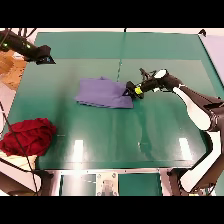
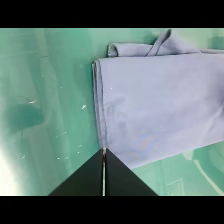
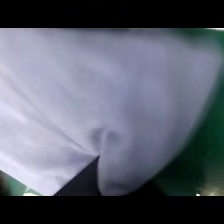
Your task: Fold the shirts.
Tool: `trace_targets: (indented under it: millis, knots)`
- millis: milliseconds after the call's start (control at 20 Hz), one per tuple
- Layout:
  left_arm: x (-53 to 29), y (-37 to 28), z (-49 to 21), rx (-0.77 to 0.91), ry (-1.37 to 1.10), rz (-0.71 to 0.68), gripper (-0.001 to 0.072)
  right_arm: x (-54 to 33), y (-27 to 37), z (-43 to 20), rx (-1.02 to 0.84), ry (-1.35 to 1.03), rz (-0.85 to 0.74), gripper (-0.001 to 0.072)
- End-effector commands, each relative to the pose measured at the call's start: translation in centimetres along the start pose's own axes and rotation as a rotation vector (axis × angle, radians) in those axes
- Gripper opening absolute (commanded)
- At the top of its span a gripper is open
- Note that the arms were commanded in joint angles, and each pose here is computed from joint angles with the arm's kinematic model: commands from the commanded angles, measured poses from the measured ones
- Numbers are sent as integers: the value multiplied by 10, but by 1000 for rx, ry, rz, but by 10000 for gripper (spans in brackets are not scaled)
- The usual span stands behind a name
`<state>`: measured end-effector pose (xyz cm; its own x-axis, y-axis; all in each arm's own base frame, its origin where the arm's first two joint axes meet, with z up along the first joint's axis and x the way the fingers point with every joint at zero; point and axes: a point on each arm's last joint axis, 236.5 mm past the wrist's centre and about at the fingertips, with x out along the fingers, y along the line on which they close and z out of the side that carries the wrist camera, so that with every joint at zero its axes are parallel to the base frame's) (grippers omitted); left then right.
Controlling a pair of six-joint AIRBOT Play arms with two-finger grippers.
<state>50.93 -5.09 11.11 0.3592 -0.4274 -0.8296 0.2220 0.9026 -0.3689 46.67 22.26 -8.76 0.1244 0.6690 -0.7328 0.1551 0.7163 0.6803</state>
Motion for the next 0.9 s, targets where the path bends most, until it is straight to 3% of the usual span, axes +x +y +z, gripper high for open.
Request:
trace_targets:
  millis: [0,200,350,850]
  knots:
    - [0,3,-1,0,3,11,19,-16,53,7,-60,-17,96,18]
    - [0,2,-4,-1,16,8,19,-133,86,44,-117,-160,152,17]
    - [0,2,-5,-1,22,7,19,-245,71,65,-89,-346,133,17]
    - [0,1,-6,-11,27,3,19,-508,-139,34,313,-823,-52,17]
